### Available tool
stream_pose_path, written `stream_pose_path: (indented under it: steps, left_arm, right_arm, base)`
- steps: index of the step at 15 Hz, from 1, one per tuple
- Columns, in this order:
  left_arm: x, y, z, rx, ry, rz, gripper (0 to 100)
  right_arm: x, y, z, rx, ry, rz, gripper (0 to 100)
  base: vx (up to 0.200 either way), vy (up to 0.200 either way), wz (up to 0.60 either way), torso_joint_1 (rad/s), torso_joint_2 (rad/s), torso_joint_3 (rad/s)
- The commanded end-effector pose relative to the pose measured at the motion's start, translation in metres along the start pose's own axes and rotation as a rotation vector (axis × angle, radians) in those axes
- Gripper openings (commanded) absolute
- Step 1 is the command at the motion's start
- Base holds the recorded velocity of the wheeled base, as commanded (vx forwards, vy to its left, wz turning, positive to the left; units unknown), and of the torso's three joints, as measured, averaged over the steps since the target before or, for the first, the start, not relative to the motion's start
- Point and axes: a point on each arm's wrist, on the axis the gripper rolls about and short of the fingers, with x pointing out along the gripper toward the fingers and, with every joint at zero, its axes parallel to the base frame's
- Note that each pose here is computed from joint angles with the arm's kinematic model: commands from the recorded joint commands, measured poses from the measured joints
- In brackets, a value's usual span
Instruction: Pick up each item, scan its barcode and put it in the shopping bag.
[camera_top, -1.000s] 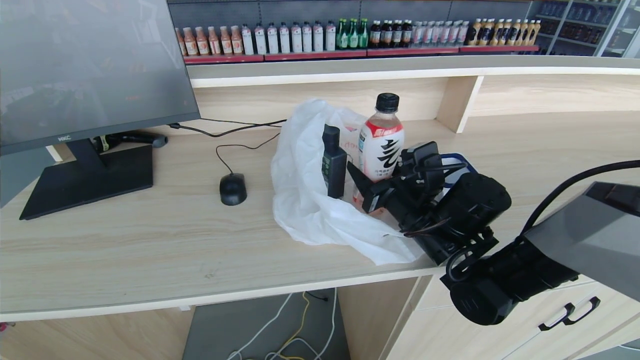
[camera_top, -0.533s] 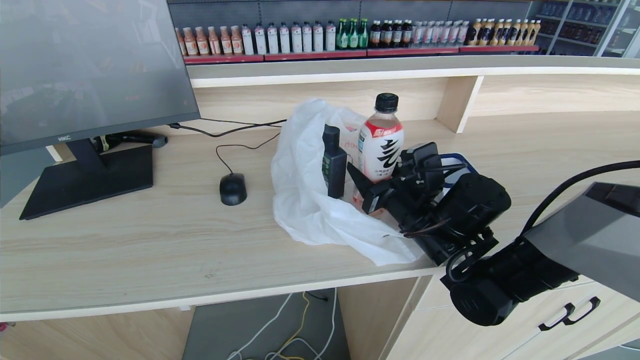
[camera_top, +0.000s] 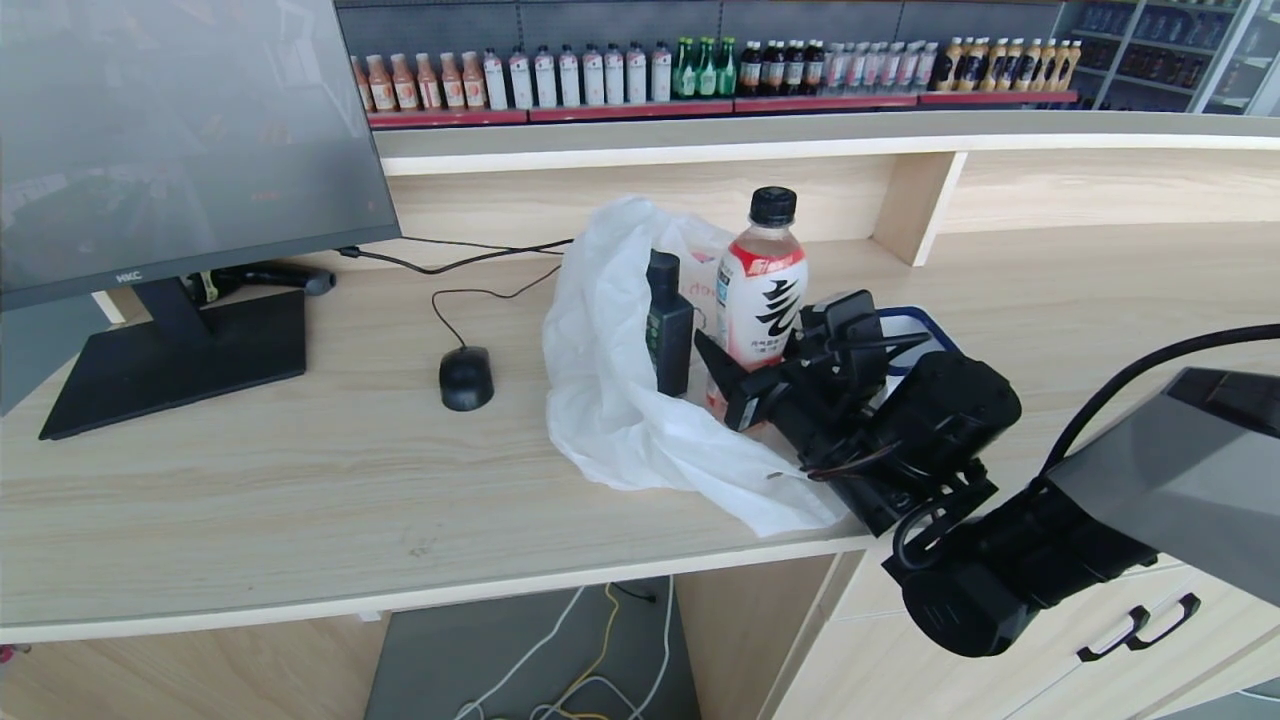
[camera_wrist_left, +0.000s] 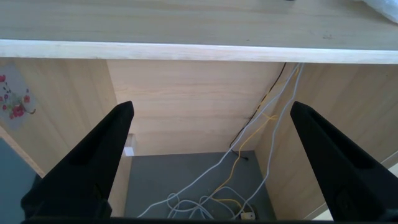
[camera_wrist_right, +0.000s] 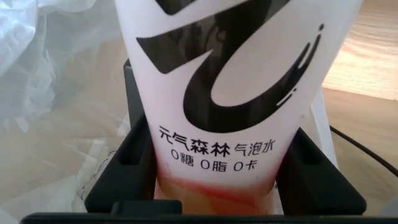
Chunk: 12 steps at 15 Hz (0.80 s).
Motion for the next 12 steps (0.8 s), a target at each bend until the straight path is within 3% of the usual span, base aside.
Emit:
stream_pose_path:
  steps: [1, 9, 10, 12]
  left_arm:
    - [0.0000, 0.0000, 0.0000, 0.000, 0.000, 0.000, 100]
    - [0.0000, 0.0000, 0.0000, 0.000, 0.000, 0.000, 100]
    - [0.0000, 0.0000, 0.0000, -0.001, 0.000, 0.000, 100]
    - [0.0000, 0.0000, 0.0000, 0.000, 0.000, 0.000, 100]
  right_arm:
    - [-0.0002, 0.0005, -0.0025, 0.000, 0.007, 0.001, 0]
    - [0.0013, -0.0012, -0.0027, 0.001, 0.004, -0.005, 0]
    - [0.0005, -0.0011, -0.0035, 0.003, 0.008, -0.004, 100]
    - [0.0002, -0.0012, -0.0031, 0.006, 0.008, -0.004, 100]
  base:
    - [0.000, 0.000, 0.00, 0.000, 0.00, 0.000]
    - [0.000, 0.000, 0.00, 0.000, 0.00, 0.000]
    - [0.000, 0.000, 0.00, 0.000, 0.00, 0.000]
    - [0.000, 0.000, 0.00, 0.000, 0.00, 0.000]
